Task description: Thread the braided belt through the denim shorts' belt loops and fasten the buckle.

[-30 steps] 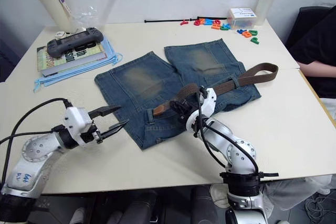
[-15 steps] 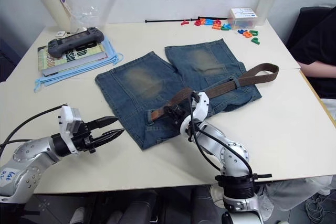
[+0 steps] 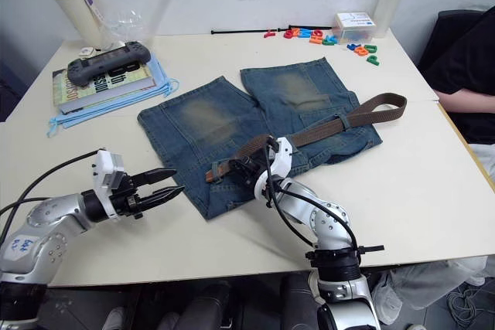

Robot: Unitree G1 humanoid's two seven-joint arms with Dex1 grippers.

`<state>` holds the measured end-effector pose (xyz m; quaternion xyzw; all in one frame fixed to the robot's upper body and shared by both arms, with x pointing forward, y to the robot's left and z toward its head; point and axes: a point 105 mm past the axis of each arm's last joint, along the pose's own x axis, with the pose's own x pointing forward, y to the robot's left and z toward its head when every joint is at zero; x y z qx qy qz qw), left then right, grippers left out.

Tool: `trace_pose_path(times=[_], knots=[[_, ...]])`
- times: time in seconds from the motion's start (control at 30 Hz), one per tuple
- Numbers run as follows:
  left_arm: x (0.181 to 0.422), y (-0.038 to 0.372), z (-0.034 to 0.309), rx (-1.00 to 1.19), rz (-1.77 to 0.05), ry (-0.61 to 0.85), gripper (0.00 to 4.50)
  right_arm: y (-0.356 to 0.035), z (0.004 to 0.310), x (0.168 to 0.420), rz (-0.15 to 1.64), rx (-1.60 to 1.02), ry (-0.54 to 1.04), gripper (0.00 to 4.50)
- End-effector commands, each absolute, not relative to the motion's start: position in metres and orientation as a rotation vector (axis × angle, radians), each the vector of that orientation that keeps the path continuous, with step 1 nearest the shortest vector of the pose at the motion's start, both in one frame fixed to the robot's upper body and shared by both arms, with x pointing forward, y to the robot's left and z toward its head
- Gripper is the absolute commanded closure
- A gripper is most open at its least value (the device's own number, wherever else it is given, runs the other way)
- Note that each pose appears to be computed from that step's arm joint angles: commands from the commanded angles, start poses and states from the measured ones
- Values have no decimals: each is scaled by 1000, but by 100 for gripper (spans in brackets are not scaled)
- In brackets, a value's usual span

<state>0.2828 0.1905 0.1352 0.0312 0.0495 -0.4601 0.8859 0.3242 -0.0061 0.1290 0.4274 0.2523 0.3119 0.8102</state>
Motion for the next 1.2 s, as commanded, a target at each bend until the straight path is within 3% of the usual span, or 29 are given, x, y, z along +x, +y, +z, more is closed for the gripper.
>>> trace_pose_path(times=[0.03, 0.2, 0.47, 0.67, 1.07, 1.2], knots=[[295, 185, 135, 136, -993, 77, 168, 26, 135, 313, 832, 952, 580, 450], [301, 184, 138, 248, -983, 12, 168, 32, 136, 314, 873, 977, 593, 450], [287, 183, 140, 932, -990, -288, 168, 36, 135, 316, 890, 980, 609, 450], [293, 186, 128, 1208, -928, -389, 168, 36, 139, 318, 895, 988, 597, 450], [302, 177, 117, 1251, -888, -500, 168, 33, 143, 318, 889, 988, 582, 450], [302, 177, 116, 1264, -887, -514, 298, 33, 143, 317, 889, 988, 583, 450]])
